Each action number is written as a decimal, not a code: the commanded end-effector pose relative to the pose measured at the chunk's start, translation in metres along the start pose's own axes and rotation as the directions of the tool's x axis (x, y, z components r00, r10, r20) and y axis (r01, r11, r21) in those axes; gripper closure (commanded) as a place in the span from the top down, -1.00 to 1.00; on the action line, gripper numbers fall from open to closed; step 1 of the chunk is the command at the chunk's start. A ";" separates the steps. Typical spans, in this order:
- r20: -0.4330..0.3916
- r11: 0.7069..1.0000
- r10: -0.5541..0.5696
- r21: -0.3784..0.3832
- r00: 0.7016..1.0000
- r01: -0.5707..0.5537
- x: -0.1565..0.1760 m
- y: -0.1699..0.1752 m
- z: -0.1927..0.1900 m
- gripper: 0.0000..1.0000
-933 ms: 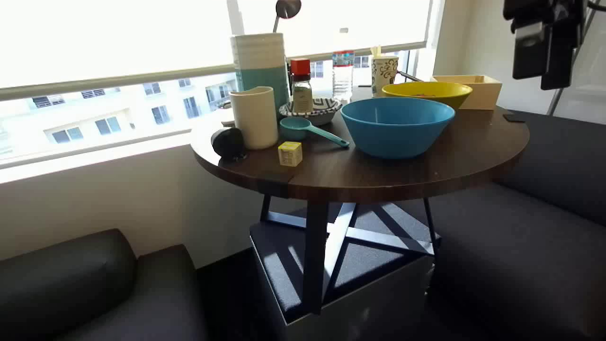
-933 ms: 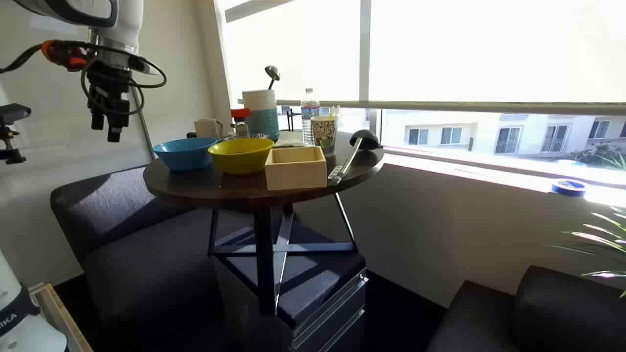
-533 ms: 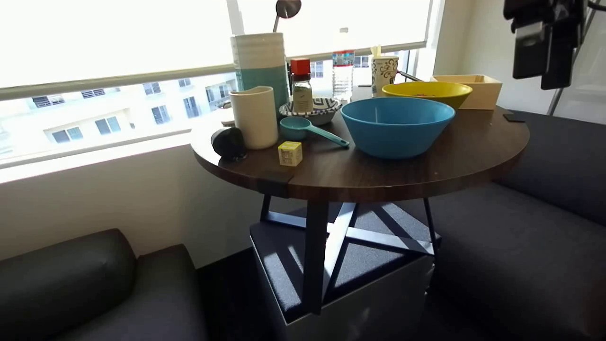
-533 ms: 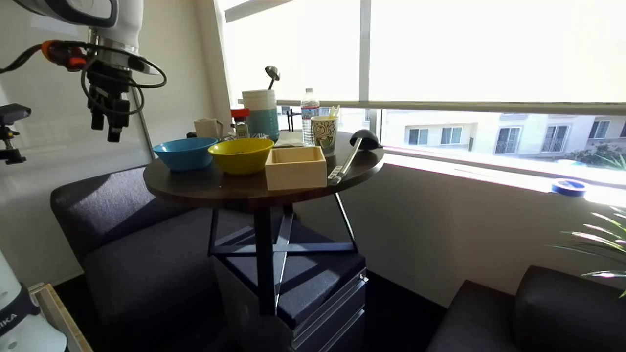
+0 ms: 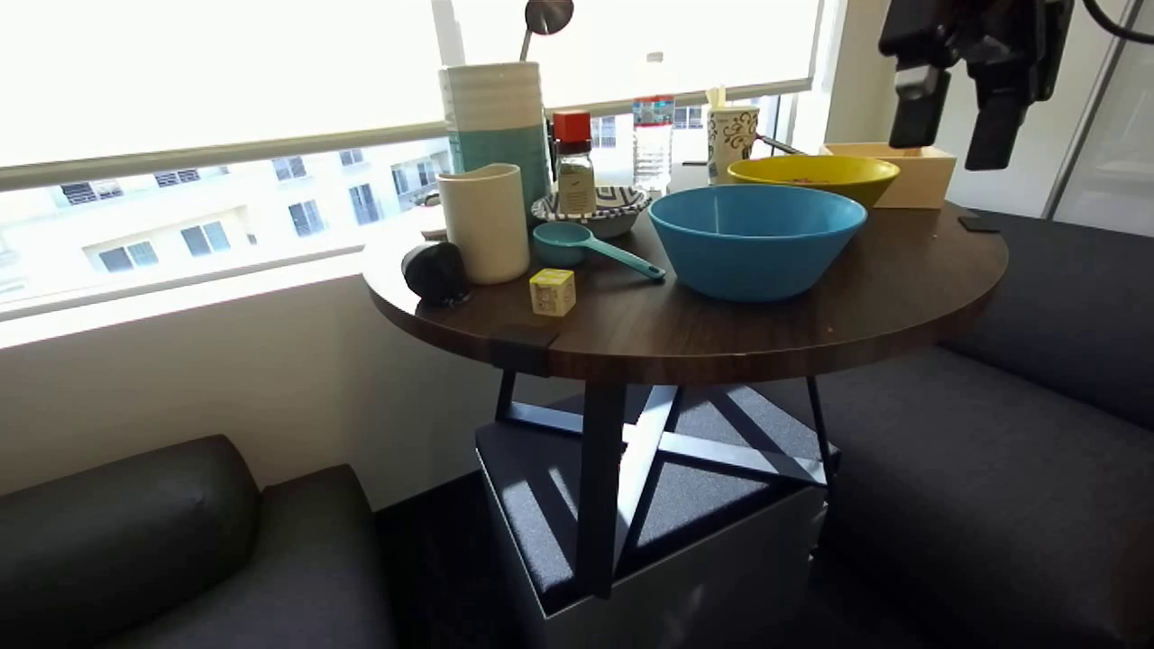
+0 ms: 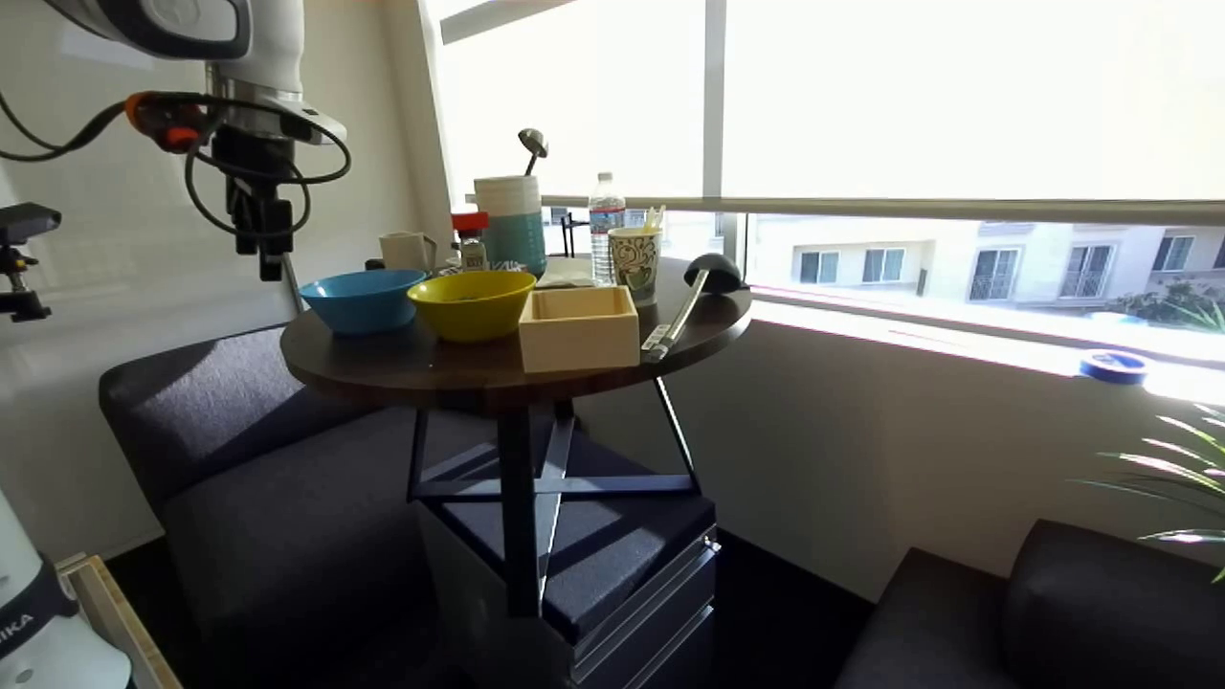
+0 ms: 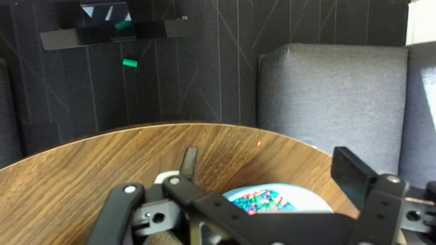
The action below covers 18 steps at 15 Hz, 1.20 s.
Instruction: Switch the positions of the blue bowl and yellow bowl
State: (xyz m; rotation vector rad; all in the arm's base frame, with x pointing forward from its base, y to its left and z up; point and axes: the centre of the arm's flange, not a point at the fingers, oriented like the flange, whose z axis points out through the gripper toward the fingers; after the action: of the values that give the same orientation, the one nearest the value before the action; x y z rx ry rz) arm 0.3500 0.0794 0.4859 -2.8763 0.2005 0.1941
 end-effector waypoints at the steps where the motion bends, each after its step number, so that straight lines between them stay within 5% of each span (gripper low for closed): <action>1: -0.091 0.991 0.128 0.045 0.988 -0.125 0.016 0.016 0.010 1.00; 7: -0.118 0.951 0.308 0.053 0.944 -0.304 0.039 0.039 0.032 1.00; 18: -0.025 0.841 0.540 0.038 0.841 -0.539 0.032 0.078 0.059 1.00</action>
State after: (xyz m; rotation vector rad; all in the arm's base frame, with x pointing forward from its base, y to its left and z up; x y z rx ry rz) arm 0.3751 0.0214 0.4106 -2.7607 0.9113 0.2023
